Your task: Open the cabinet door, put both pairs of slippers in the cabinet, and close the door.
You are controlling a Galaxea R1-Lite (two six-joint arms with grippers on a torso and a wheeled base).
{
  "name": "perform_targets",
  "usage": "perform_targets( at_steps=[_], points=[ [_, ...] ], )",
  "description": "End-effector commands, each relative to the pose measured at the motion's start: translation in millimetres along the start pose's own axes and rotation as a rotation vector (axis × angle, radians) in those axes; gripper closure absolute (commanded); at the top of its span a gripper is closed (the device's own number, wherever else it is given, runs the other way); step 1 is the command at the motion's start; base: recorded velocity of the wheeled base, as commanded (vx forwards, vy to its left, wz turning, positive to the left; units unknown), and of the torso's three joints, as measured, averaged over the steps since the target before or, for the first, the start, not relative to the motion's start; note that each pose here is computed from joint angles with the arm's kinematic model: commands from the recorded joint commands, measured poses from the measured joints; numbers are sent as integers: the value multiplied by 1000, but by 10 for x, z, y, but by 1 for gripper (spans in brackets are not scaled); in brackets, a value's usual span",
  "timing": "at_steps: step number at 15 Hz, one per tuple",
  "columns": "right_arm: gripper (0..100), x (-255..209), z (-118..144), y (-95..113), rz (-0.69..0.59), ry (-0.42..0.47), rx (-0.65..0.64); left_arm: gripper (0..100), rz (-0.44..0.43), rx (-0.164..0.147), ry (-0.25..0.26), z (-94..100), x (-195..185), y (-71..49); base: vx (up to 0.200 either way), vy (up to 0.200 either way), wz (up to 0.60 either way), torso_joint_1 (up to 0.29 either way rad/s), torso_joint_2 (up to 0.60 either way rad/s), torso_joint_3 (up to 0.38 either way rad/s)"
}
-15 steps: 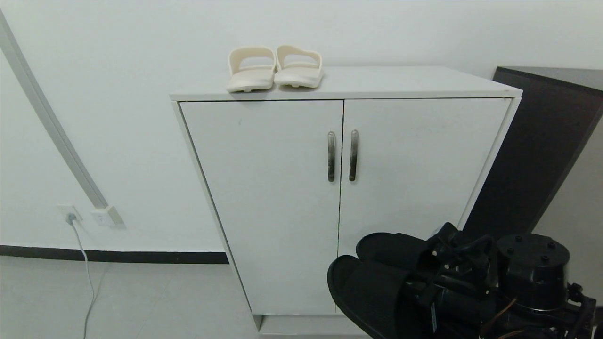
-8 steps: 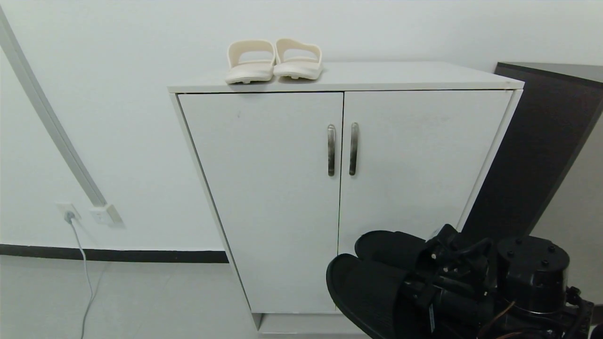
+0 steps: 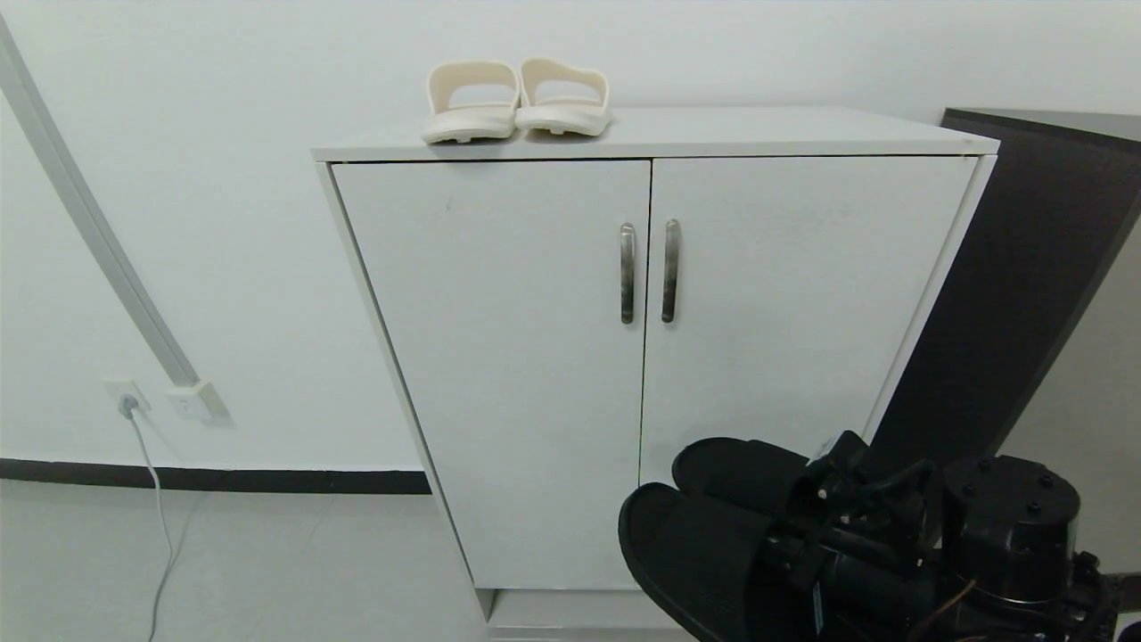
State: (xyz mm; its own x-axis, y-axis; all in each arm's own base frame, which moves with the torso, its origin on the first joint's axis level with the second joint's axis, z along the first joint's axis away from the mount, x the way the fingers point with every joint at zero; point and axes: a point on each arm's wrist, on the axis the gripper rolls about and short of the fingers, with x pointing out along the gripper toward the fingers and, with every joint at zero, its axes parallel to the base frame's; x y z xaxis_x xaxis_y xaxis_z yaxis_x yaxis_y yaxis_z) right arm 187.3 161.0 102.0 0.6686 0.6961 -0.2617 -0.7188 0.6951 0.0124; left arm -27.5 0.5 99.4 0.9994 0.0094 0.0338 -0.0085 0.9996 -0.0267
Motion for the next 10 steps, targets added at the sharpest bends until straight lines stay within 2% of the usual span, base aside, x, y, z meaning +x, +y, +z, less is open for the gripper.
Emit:
perform_targets(
  at_steps=[1, 2, 3, 5, 7, 10],
  points=[
    [100, 39, -16, 20, 9, 8, -1, 0, -59, -52, 15, 487, 44, -23, 0, 0, 0, 0, 0, 0],
    [100, 38, -21, 55, 23, 10, -3, 0, -157, -59, 81, 554, 185, -50, 0, 0, 0, 0, 0, 0],
    [100, 32, -27, 67, 27, 13, -2, 0, -228, -69, 119, 610, 343, -72, 0, 0, 0, 0, 0, 0],
    [100, 29, -23, 71, 29, 12, -3, 0, -355, -78, 167, 655, 527, -106, 0, 0, 0, 0, 0, 0],
    [100, 25, -30, 75, 32, 15, -3, 0, -470, -92, 208, 738, 720, -138, 0, 0, 0, 0, 0, 0],
    [100, 21, -19, 91, 37, 7, -4, 0, -564, -98, 230, 795, 1059, -192, 0, 0, 0, 0, 0, 0]
  ],
)
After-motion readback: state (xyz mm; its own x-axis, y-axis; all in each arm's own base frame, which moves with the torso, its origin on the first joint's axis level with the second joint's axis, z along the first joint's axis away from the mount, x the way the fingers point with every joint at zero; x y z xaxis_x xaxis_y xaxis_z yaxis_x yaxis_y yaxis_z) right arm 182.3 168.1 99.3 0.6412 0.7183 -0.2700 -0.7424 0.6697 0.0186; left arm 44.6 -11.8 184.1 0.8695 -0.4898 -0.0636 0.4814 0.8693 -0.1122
